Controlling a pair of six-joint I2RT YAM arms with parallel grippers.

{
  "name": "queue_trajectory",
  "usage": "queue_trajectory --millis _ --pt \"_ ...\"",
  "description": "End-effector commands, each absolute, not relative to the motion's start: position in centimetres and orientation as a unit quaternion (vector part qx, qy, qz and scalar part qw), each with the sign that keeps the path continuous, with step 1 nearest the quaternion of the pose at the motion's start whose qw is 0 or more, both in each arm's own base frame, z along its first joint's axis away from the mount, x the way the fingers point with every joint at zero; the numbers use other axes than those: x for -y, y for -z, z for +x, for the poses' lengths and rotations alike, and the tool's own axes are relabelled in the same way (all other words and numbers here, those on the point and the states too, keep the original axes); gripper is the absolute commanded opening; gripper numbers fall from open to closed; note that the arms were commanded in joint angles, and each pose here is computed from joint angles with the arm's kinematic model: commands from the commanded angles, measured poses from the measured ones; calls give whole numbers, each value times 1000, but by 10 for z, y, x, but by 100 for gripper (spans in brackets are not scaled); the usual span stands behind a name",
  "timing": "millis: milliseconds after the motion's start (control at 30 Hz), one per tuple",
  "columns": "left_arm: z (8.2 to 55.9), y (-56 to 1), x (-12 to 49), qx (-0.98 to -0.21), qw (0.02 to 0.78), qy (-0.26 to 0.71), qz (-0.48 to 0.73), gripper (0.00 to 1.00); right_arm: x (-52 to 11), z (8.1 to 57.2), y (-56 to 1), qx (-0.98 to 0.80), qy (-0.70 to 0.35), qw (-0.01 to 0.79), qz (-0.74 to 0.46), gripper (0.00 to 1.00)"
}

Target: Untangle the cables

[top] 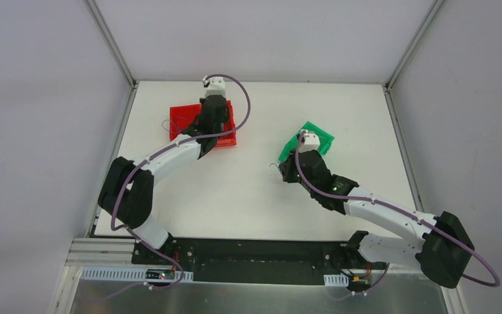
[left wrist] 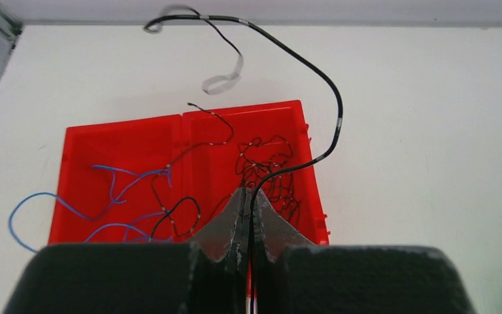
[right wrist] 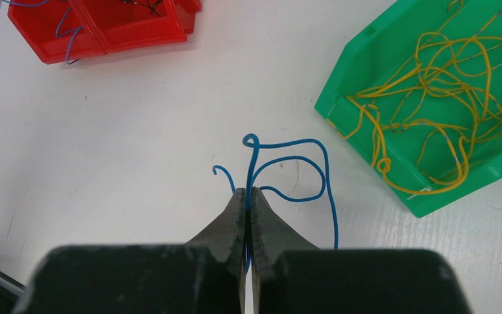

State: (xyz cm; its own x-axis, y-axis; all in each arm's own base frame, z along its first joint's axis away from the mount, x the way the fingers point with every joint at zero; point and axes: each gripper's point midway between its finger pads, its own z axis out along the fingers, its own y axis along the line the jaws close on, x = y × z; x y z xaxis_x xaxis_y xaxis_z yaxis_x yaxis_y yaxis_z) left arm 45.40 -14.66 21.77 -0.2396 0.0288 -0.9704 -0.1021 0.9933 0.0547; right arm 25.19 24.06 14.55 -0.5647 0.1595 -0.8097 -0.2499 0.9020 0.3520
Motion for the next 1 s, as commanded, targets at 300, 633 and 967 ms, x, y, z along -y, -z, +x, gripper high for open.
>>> queue_trajectory --millis 300,633,967 --pt "469 -161 188 -838 546 10 -10 0 -239 258 -166 -837 -245 489 -3 0" --pt "472 -236 196 -817 575 45 -12 0 -238 257 -168 -836 -250 489 -1 0" --pt "470 -230 185 -814 576 60 -50 0 -236 255 -171 -832 -255 493 1 0"
